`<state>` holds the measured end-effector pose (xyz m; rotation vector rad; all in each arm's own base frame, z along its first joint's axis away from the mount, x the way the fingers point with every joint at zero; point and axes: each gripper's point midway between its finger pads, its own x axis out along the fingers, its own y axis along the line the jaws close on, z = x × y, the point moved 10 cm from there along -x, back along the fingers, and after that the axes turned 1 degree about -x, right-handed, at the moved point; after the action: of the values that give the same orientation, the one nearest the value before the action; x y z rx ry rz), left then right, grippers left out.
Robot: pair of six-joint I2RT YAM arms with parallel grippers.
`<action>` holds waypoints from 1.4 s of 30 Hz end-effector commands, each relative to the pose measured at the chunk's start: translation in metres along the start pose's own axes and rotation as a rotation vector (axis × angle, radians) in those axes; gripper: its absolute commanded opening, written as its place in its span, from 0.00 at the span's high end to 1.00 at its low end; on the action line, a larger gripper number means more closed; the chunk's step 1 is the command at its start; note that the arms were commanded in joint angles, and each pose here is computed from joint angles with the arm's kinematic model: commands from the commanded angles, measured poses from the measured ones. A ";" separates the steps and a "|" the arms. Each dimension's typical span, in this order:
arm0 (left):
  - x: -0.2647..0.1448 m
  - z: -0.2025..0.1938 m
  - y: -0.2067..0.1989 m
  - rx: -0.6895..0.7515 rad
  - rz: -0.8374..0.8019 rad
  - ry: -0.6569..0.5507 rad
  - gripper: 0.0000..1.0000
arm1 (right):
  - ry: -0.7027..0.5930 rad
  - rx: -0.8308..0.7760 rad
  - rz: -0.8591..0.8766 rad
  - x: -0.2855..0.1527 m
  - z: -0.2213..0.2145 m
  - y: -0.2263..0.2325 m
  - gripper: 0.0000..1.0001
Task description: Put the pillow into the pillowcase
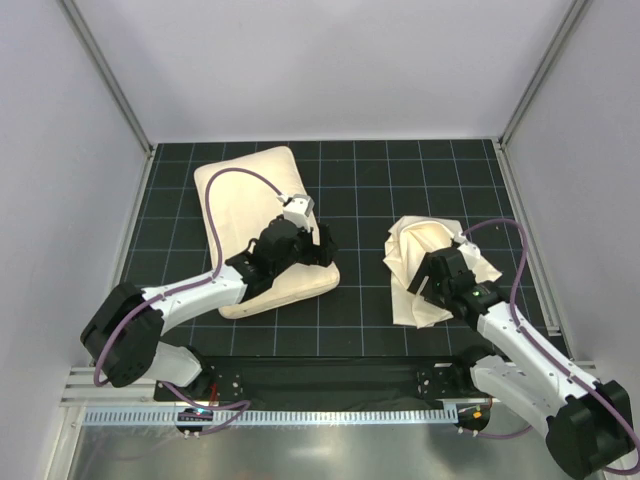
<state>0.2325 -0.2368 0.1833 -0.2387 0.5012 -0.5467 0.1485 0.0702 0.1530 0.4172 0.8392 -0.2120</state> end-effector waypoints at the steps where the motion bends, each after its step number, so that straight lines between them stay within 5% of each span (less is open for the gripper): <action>1: 0.001 0.015 -0.008 -0.003 -0.030 -0.047 0.17 | 0.004 0.013 0.029 0.014 -0.006 0.007 0.21; 3: 0.001 0.016 -0.008 -0.003 -0.032 -0.048 0.16 | 0.000 0.002 0.031 0.018 -0.006 0.009 0.33; 5: 0.002 0.015 -0.008 -0.004 -0.034 -0.045 0.16 | 0.011 -0.021 0.033 0.020 -0.006 0.011 0.69; 8: 0.002 0.015 -0.009 -0.006 -0.038 -0.042 0.17 | -0.005 -0.037 0.036 0.019 0.004 0.018 0.96; 20: 0.003 0.015 -0.009 -0.004 -0.036 -0.041 0.16 | -0.287 -0.132 0.249 -0.065 0.162 0.131 0.92; 21: 0.002 0.015 -0.009 -0.002 -0.037 -0.040 0.16 | -0.326 -0.135 0.286 -0.080 0.181 0.143 0.51; 24: 0.002 0.015 -0.008 -0.001 -0.033 -0.042 0.16 | -0.279 -0.163 0.308 -0.078 0.196 0.164 0.26; 32: 0.003 0.015 -0.007 -0.022 0.003 -0.039 0.12 | -0.173 -0.236 0.368 -0.036 0.140 0.138 0.24; 42: -0.012 0.019 0.016 -0.093 0.271 -0.137 0.06 | 0.038 -0.385 0.389 0.029 0.044 0.138 0.30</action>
<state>0.2368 -0.2257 0.1802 -0.2441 0.5019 -0.3631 0.2291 0.1497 0.1888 0.2142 0.8887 0.2229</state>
